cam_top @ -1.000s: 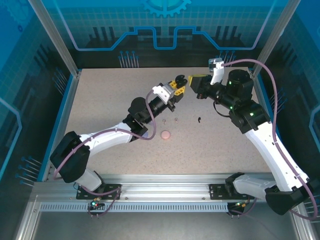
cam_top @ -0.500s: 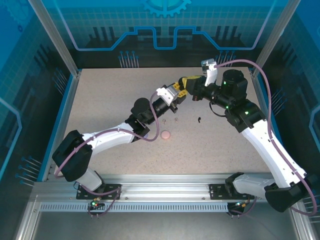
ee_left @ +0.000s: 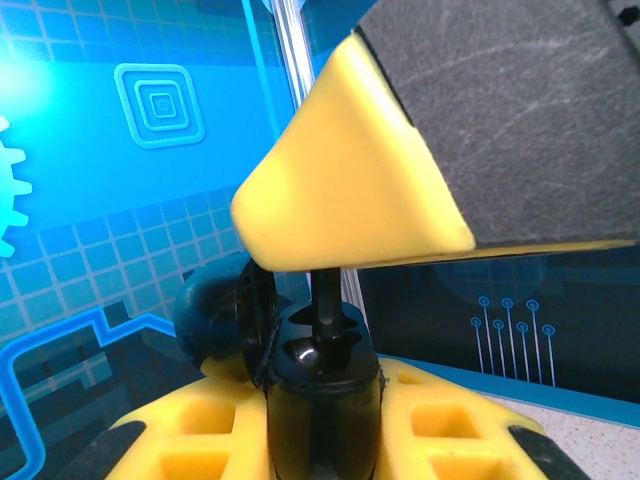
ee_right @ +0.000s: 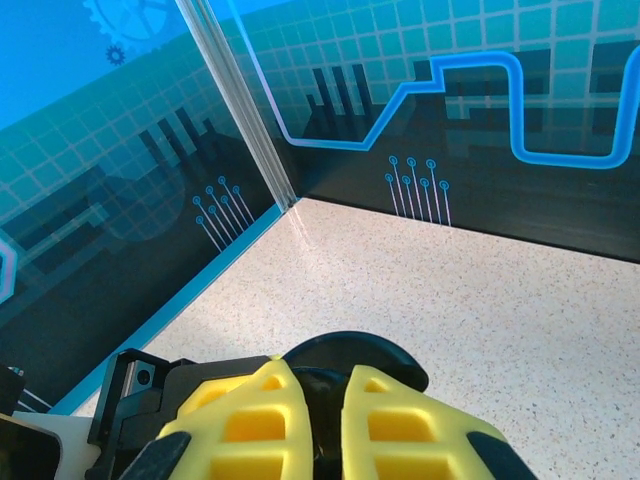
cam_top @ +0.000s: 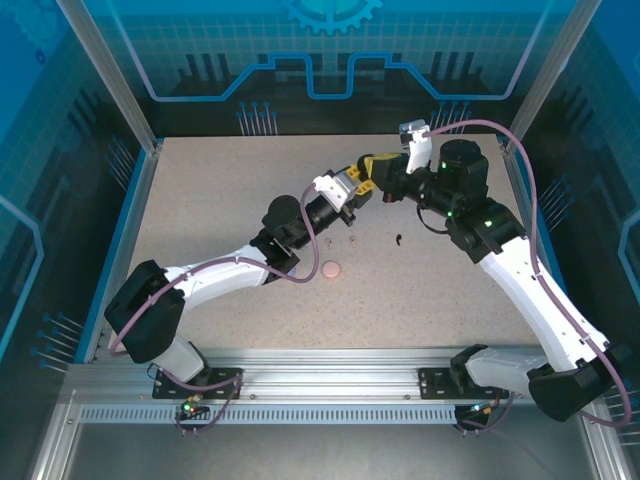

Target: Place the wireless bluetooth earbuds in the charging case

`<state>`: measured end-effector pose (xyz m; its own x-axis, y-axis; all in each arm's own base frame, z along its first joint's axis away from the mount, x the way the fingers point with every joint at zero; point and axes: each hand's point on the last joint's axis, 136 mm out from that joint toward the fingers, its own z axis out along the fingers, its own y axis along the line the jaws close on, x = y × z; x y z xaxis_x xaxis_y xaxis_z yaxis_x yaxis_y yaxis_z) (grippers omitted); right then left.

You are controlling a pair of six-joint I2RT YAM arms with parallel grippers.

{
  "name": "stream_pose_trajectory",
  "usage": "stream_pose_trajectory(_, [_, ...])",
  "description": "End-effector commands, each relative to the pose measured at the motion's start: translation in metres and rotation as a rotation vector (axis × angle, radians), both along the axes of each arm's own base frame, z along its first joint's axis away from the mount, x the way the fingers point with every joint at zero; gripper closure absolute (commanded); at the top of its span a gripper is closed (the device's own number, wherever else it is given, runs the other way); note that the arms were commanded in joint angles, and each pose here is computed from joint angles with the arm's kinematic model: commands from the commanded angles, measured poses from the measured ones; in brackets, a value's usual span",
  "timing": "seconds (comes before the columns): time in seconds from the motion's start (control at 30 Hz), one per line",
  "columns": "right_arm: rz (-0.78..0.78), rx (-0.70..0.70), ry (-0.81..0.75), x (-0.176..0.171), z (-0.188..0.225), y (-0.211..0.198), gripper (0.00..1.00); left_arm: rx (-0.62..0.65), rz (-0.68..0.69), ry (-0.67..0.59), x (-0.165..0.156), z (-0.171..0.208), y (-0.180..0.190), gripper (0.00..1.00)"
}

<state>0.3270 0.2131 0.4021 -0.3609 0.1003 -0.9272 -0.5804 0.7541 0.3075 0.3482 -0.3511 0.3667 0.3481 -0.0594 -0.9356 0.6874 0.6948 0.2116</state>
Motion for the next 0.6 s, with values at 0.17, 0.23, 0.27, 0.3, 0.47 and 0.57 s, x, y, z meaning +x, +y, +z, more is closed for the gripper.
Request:
stream_pose_trajectory(0.17, [-0.021,-0.025,0.015,0.003,-0.012,-0.004,0.92,-0.024,0.008,-0.040,-0.002,0.018,0.000,1.00])
stream_pose_trajectory(0.23, [-0.024,-0.026,0.017,0.003,-0.013,-0.006,0.92,-0.022,0.009,-0.043,-0.002,0.018,0.000,1.00])
stream_pose_trajectory(0.27, [-0.027,-0.026,0.017,0.003,-0.013,-0.007,0.92,-0.021,0.009,-0.042,-0.002,0.018,0.000,1.00])
stream_pose_trajectory(0.3, [-0.029,-0.026,0.018,0.002,-0.013,-0.008,0.92,-0.019,0.010,-0.041,-0.001,0.017,-0.001,1.00])
stream_pose_trajectory(0.47, [-0.009,-0.037,0.028,0.000,-0.017,-0.007,0.93,-0.017,0.010,-0.039,-0.001,0.017,-0.001,1.00])
stream_pose_trajectory(0.57, [0.043,-0.055,0.038,-0.003,-0.021,0.000,0.93,-0.012,0.012,-0.033,0.001,0.015,-0.002,1.00])
